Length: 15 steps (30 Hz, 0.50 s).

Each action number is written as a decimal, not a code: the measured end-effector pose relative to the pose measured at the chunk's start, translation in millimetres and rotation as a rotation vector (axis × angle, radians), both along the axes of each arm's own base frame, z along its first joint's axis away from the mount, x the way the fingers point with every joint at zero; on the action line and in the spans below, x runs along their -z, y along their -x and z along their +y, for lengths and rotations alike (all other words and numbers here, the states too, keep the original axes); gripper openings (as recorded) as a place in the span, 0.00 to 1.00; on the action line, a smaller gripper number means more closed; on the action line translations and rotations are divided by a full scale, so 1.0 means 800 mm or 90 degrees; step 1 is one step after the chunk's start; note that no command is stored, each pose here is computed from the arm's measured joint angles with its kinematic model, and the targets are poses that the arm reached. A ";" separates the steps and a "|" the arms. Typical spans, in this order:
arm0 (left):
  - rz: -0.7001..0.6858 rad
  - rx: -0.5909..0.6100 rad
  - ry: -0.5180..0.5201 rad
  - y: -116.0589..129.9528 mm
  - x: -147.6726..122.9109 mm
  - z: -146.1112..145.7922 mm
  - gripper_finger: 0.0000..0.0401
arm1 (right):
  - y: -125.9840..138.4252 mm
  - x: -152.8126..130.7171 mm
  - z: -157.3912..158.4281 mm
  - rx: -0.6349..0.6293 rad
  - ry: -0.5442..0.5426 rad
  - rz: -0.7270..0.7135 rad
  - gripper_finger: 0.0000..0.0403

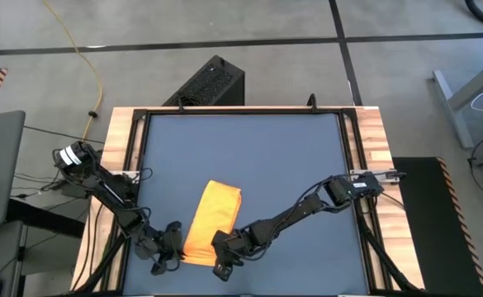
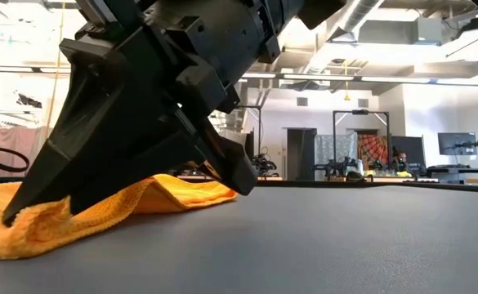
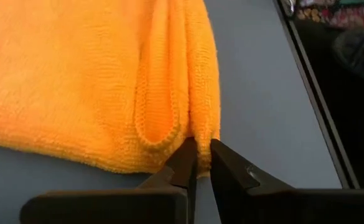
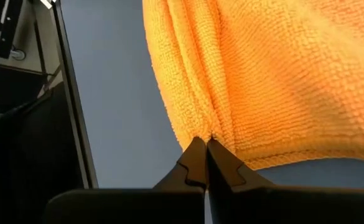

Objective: Roll towel
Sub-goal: Roll the yellow microfiber cloth on the table

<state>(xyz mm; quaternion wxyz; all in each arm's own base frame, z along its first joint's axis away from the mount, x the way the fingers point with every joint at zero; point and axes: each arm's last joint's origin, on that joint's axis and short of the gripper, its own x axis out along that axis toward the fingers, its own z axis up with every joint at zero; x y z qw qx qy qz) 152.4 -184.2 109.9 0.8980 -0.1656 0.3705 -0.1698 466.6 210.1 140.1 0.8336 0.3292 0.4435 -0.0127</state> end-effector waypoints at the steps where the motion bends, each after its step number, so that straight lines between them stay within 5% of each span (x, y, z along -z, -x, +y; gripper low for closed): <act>1: -0.003 0.010 -0.002 0.000 0.000 0.000 0.09 | 0.000 0.001 -0.001 0.001 0.003 0.003 0.04; 15: -0.205 0.130 -0.006 0.014 -0.073 0.005 0.11 | 0.000 0.001 -0.005 0.016 0.011 0.008 0.04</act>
